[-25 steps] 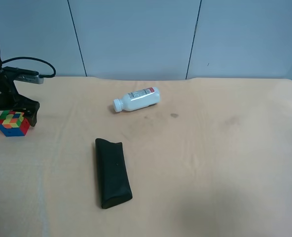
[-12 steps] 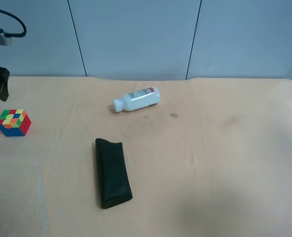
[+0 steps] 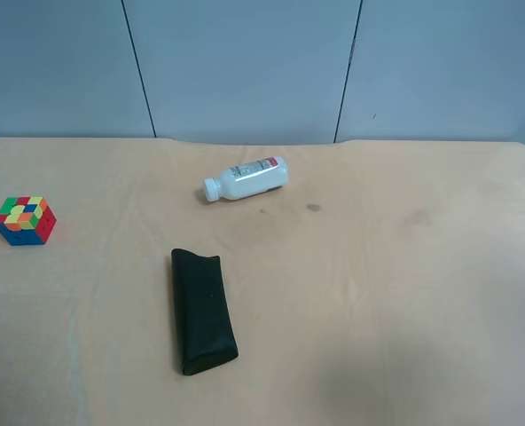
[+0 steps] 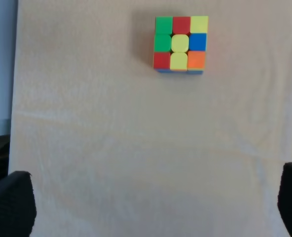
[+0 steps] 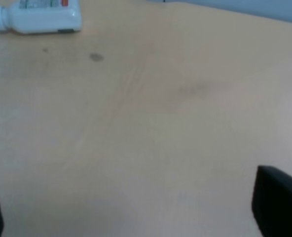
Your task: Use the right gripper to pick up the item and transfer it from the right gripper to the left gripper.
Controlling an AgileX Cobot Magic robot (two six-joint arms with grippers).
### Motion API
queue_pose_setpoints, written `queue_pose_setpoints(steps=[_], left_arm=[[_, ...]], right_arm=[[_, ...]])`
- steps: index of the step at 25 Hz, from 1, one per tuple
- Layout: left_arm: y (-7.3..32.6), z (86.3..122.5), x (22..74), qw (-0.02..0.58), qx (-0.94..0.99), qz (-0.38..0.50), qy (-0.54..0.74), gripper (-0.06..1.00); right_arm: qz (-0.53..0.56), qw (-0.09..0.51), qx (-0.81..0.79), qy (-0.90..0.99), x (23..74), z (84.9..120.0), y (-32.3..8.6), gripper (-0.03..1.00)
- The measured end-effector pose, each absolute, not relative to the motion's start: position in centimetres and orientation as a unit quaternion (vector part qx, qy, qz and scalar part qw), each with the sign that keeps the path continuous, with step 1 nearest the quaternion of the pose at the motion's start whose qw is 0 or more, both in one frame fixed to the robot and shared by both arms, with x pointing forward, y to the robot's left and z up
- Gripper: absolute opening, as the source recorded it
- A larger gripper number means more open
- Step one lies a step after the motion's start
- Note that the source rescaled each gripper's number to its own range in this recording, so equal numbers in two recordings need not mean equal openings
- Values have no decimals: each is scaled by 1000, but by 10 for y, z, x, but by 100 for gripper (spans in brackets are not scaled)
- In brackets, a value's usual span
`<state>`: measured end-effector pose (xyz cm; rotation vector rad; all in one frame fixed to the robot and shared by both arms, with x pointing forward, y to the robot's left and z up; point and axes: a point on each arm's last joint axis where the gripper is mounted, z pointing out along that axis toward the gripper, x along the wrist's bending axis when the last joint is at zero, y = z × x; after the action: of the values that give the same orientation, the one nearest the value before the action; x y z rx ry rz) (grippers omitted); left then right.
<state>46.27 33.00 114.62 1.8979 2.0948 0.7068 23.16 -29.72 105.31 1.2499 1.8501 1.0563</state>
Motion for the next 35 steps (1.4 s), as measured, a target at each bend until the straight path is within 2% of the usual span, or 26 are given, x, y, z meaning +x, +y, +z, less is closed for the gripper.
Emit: queue_pose_setpoints(steps=[12,20,35], left_arm=[[321,1189,387,206,617,293,701,100],[313,1155,324,237,613,287,697,100],[305,1089,226,315,591,362,648,100]], right_arm=[[404,330,478,707,232,1053,-297,100],[404,330,478,707,232,1053,-297,100],[404,329,479,707,232,1053,-297,100]])
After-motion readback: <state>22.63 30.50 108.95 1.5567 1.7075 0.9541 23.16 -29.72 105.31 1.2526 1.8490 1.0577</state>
